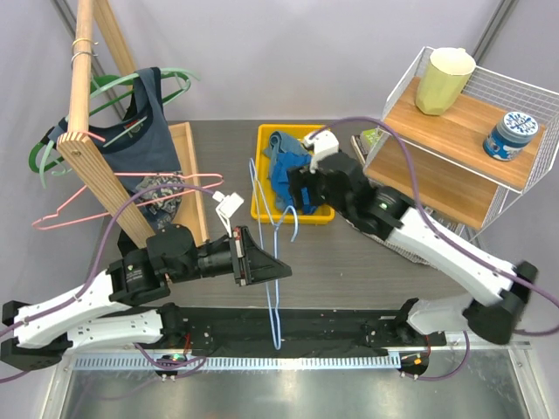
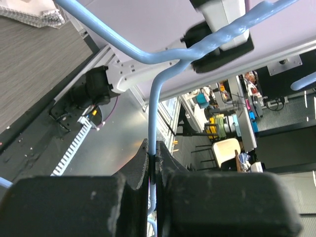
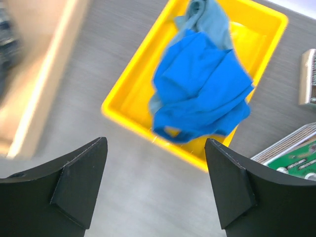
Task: Remove the tank top from the hanger
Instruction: Place the tank top in the bin, then place the hanger at the clothesline.
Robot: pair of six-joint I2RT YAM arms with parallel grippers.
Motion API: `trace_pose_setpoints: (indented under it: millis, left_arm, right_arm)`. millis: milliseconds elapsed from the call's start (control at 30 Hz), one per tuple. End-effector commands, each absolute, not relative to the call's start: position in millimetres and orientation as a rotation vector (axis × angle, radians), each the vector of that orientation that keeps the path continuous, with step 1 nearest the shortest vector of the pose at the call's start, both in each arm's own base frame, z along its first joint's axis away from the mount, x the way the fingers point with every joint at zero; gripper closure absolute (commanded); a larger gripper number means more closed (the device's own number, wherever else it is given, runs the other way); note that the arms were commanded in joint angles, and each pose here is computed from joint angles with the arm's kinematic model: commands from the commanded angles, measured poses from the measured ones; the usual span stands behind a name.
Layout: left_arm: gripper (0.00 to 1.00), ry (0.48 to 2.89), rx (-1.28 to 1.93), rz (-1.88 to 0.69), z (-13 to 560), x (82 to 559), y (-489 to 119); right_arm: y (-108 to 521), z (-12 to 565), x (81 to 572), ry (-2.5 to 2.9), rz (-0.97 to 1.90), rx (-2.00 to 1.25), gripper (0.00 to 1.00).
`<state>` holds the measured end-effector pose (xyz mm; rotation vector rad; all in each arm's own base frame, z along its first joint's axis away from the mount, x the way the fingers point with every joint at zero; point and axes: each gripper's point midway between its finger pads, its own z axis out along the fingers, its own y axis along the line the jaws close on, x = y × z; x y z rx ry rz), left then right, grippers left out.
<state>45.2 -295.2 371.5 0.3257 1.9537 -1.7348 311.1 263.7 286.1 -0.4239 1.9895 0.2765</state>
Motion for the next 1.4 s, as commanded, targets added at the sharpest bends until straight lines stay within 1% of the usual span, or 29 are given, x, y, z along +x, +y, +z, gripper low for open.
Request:
trace_pose_setpoints:
  millis: [0,33,67,133,167,300,400,467,533,700,800,900,933,1000,1100,1133,1267,1367]
  left_arm:
    - [1.00,1.771,0.246,-1.784,419,60,-296]
    - [1.00,1.744,0.204,-1.780,424,68,-301]
    - [1.00,1.730,0.172,-1.788,429,72,-303]
    - [1.00,1.710,0.153,-1.799,434,76,-309]
    - [1.00,1.694,0.088,-1.776,439,88,-314]
    - [1.00,1.637,-0.039,-1.742,451,113,-324]
    - [1.00,1.600,-0.160,-1.697,452,136,-334]
    - [1.00,1.573,-0.226,-1.654,452,151,-336]
    - [1.00,1.562,-0.275,-1.617,450,162,-340]
    - [1.00,1.482,-0.409,-1.600,454,182,-340]
    - [1.00,1.468,-0.446,-1.613,454,187,-346]
    - [1.00,1.468,-0.470,-1.628,454,189,-350]
    - [1.00,1.470,-0.484,-1.640,454,189,-351]
    - [1.00,1.475,-0.497,-1.644,452,190,-351]
    - [1.00,1.474,-0.521,-1.643,450,191,-350]
    - [1.00,1.474,-0.526,-1.644,450,191,-350]
    - [1.00,1.479,-0.531,-1.661,447,190,-354]
    - [1.00,1.482,-0.539,-1.666,446,190,-356]
  right_arm:
    - [249,282,250,2.014,0.467,-0.494,0.15]
    - [250,278,235,2.028,0.530,-0.531,0.15]
    - [242,286,221,2.003,0.580,-0.533,0.15]
    - [234,271,201,2.047,0.627,-0.552,0.15]
    - [235,271,187,2.043,0.699,-0.585,0.15]
    - [215,286,130,1.936,0.910,-0.681,0.15]
    - [198,296,102,1.851,0.982,-0.728,0.14]
    - [189,299,91,1.834,0.998,-0.737,0.13]
    - [179,308,79,1.802,1.021,-0.744,0.13]
    - [176,322,50,1.710,1.151,-0.816,0.13]
    - [177,329,47,1.670,1.177,-0.810,0.16]
    - [176,334,53,1.651,1.159,-0.775,0.22]
    - [174,336,60,1.651,1.128,-0.740,0.26]
    - [175,340,67,1.633,1.118,-0.710,0.31]
    - [180,342,77,1.609,1.106,-0.678,0.46]
    - [181,341,82,1.611,1.089,-0.664,0.48]
    - [185,336,99,1.612,1.046,-0.609,0.49]
    - [187,345,104,1.564,1.049,-0.575,0.49]
